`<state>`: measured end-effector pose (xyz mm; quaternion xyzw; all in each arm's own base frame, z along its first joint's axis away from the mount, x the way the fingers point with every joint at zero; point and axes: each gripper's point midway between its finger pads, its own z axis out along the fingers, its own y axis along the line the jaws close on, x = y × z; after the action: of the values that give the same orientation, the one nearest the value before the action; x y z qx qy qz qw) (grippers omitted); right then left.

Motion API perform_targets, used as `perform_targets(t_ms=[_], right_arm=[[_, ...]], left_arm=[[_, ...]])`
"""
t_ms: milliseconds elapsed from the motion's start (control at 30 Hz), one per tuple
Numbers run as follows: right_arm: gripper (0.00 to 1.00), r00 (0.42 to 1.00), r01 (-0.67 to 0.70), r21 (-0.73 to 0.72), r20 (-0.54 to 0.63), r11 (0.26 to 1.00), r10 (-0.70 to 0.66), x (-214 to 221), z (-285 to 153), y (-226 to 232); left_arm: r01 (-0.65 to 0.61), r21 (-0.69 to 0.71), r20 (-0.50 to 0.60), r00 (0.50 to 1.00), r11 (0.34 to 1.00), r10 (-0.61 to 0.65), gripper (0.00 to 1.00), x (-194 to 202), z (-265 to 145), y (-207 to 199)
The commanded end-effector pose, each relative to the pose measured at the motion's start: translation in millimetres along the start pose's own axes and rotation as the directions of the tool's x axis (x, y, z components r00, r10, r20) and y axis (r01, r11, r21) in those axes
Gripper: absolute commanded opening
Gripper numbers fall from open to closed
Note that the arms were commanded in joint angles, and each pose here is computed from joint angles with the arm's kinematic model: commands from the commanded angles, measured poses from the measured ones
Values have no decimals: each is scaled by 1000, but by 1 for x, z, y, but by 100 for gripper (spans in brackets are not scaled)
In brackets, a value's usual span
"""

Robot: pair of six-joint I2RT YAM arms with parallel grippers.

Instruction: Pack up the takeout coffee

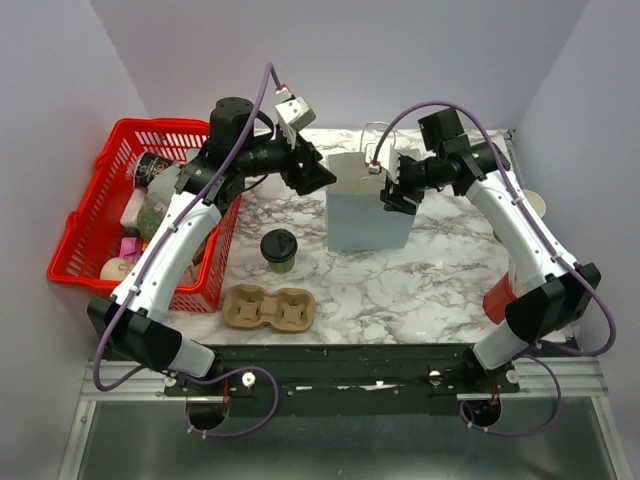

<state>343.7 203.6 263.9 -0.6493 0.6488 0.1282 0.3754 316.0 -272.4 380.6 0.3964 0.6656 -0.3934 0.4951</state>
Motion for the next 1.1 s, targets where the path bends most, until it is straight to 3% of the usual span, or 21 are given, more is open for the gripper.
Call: perform_targets(t_ms=[0,67,100,200,300,500,833,1067], right_arm=[[65,999,15,-61,51,998,-12,-9,1,10],[52,998,12,-69,65,998,-7,-13,1,9],[37,998,0,-87,60,996,5,-14,-1,12],[13,996,12,-86,88,996,-4,-32,-15,8],[0,992,54,-29,117,998,-50,-49,-37,0],[1,979,127,97,146,987,-141,-71,-72,-10],[1,969,147,163,176,976,-175,-92,-102,-3],[1,977,160,114,126,981,-174,-67,-83,24]], left_arm=[[12,-59,-17,1000,998,-13,75,10,-9,10],[14,-61,-15,1000,998,-15,75,11,-9,11],[14,-64,-14,1000,998,-15,75,11,-10,11],[6,-63,-14,1000,998,-7,75,9,-11,11],[7,-61,-11,1000,998,-7,75,9,-12,10],[13,-58,-1,1000,998,-13,75,10,-11,9],[16,-42,11,1000,999,-15,75,5,-8,8],[24,-44,1,1000,999,-24,75,10,-7,10]])
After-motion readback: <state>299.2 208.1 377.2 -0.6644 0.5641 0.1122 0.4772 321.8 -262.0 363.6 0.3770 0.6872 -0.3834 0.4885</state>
